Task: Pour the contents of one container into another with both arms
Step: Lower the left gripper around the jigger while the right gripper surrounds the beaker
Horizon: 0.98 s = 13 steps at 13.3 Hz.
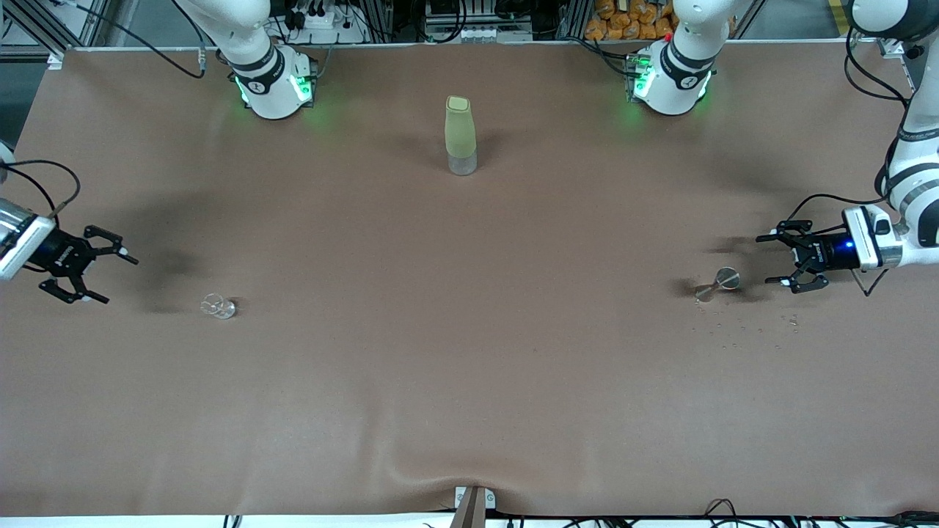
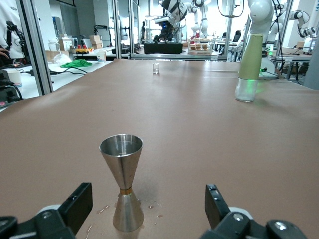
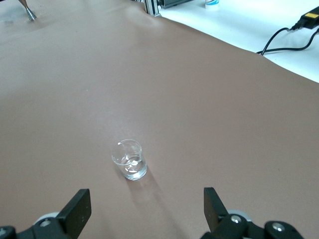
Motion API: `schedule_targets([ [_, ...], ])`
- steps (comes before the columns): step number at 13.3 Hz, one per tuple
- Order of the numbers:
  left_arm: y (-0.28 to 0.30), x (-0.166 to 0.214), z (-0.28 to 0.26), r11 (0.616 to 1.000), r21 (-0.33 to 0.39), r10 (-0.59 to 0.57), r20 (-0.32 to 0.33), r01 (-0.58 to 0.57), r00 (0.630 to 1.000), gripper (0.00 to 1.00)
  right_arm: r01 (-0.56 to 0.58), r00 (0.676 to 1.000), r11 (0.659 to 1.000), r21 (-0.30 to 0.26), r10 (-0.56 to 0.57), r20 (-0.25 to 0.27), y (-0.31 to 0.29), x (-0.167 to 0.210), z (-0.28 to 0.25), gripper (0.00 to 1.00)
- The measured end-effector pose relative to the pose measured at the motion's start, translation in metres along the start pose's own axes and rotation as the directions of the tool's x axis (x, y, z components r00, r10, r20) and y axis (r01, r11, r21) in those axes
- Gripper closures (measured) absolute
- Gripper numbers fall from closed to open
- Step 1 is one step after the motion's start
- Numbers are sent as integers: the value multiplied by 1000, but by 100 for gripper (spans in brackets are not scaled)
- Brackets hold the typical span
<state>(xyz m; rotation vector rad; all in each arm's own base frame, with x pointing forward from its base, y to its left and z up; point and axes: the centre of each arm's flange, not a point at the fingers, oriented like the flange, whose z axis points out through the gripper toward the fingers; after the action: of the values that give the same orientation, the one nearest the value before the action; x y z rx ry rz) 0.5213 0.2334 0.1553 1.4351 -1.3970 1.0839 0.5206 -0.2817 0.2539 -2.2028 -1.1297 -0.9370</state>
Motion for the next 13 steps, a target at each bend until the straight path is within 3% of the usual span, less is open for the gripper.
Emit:
schedule_targets([
  [7,1,-39,21,995,93,39,-69,-32,997,0,102,984,994,-49,-108,-139,5,-30,40,0],
  [9,1,-47,28,994,108,27,-89,-17,996,0,88,977,995,-42,-95,-192,3,-41,57,0],
  [13,-4,-53,44,991,137,19,-130,-1,991,0,77,971,997,-12,-78,-225,-3,-63,79,0],
])
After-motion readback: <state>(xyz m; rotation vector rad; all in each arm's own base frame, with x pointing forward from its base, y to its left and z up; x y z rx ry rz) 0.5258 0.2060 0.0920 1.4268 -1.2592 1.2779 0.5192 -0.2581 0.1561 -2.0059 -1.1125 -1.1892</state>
